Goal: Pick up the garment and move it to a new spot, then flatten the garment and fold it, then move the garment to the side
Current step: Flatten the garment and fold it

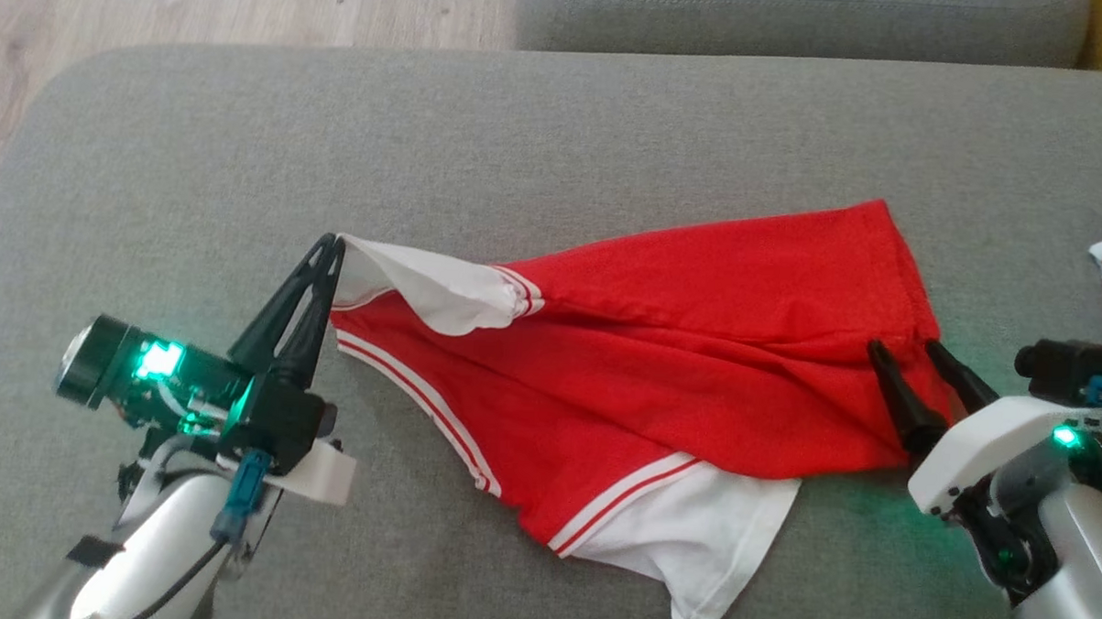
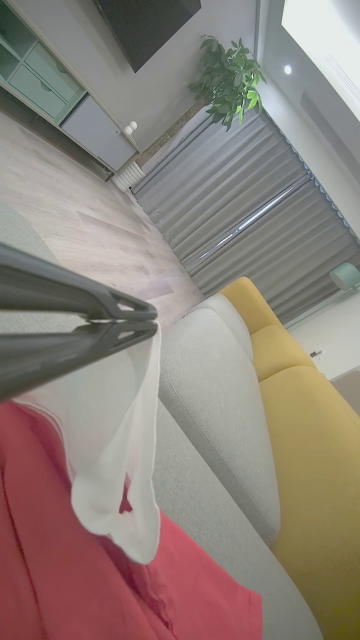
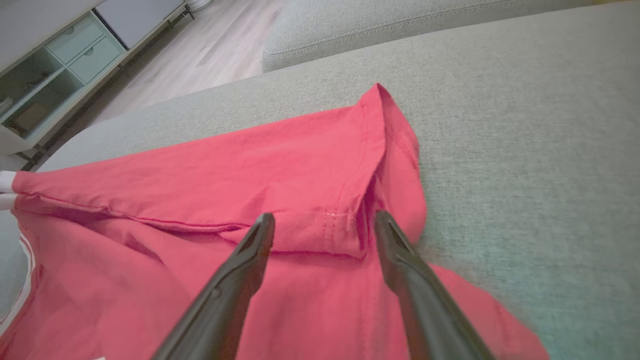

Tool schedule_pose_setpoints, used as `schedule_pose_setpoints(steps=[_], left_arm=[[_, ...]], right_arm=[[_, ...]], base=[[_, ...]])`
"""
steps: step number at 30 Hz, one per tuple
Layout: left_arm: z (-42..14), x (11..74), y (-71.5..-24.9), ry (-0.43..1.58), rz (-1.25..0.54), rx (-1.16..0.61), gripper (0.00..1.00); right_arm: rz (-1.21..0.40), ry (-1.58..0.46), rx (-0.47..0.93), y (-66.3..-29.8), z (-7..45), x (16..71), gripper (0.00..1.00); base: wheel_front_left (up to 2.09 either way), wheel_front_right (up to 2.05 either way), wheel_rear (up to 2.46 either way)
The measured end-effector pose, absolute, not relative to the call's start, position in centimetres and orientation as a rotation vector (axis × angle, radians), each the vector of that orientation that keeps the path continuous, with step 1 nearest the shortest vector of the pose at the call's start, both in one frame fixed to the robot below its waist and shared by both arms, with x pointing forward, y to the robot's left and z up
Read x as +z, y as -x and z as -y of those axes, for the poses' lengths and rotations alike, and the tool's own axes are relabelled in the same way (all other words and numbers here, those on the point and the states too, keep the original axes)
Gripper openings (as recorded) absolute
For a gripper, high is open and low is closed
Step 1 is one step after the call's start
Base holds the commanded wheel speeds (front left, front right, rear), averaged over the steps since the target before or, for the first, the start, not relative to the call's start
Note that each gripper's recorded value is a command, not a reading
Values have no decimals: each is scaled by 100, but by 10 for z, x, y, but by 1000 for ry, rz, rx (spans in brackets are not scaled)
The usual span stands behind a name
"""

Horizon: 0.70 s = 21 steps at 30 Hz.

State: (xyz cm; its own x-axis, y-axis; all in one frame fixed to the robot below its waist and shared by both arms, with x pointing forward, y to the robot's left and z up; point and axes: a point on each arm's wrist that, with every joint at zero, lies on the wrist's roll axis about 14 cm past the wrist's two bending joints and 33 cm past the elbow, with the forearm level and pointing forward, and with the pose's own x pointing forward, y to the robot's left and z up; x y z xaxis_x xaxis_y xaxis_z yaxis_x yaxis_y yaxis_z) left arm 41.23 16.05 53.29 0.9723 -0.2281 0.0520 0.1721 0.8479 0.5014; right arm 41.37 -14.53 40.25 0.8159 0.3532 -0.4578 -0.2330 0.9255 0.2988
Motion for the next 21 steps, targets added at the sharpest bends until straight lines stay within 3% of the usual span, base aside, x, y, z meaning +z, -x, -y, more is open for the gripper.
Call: schedule_pose_setpoints(steps=[9,11,14,21], left_arm=[[-161,531,-419,-520,109,-208,0],[-161,529,-420,-518,103,-209,0],[-161,527,-421,-518,100,-210,0],[-160,534,-423,-524,125,-211,0]], right_arm=[[-560,-261,304,-423,146,391,100],[-560,-260,305,-425,146,389,80],[-561,-267,303,-427,145,388,0],[-533,-281,297,-426,148,394,0]], base=[[0,0,0],[0,0,0],[0,0,0],[0,0,0]])
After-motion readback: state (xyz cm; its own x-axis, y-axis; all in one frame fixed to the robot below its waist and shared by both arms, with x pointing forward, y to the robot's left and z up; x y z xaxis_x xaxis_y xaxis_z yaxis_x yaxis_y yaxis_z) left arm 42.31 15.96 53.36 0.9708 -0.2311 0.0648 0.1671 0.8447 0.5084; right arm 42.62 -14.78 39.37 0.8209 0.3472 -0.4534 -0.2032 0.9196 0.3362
